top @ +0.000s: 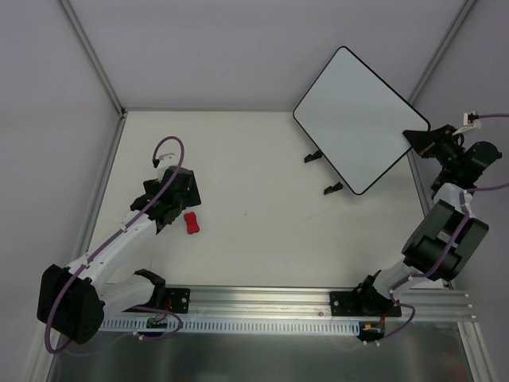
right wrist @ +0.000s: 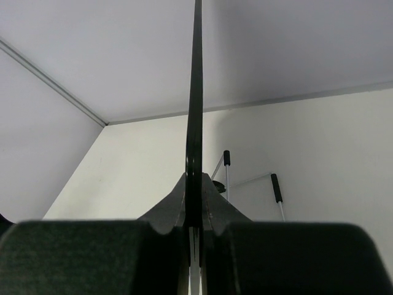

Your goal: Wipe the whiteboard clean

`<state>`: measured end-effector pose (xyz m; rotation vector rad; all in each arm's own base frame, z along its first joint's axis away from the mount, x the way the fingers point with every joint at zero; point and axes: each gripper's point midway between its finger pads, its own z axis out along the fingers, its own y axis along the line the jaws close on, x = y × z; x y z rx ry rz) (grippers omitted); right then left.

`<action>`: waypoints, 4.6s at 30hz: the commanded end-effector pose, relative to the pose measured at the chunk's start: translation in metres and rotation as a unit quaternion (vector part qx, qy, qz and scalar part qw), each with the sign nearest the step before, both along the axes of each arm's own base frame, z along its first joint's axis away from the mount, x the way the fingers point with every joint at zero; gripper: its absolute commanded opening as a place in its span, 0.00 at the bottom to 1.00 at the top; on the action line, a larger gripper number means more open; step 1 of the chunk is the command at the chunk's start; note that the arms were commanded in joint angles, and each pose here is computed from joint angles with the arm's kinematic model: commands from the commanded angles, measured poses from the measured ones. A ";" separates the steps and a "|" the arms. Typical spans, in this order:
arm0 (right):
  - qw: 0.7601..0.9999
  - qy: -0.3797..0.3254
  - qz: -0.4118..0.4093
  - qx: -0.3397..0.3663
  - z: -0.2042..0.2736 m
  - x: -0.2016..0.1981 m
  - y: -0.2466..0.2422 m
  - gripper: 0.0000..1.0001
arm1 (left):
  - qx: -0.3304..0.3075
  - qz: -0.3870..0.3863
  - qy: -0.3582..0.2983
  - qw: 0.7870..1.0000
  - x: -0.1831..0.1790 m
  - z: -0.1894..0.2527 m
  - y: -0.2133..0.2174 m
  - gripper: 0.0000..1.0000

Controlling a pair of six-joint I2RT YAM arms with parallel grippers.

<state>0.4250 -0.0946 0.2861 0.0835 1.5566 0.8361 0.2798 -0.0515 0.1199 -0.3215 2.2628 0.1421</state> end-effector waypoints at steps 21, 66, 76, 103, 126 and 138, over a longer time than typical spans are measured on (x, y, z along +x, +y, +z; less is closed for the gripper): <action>0.999 -0.032 -0.013 -0.029 -0.035 -0.027 0.010 0.00 | 0.007 0.001 -0.011 1.000 -0.002 0.007 0.006 0.91; 0.997 0.036 -0.068 0.004 -0.112 -0.077 0.002 0.18 | 0.025 -0.019 -0.007 0.999 0.002 0.010 0.005 0.91; 0.998 0.020 -0.061 0.007 -0.091 -0.083 0.011 0.00 | 0.007 -0.022 -0.012 1.000 0.002 0.011 0.000 0.92; 0.998 0.024 -0.055 0.031 -0.091 -0.107 0.029 0.20 | -0.003 -0.034 -0.037 0.999 -0.002 0.018 -0.004 0.91; 0.991 0.053 -0.111 0.058 -0.117 -0.113 0.010 0.84 | -0.005 -0.031 -0.043 0.999 -0.002 0.019 -0.004 0.92; 0.975 0.096 -0.197 0.037 -0.125 -0.129 -0.004 0.96 | -0.010 -0.035 -0.059 0.998 -0.003 0.026 -0.005 0.92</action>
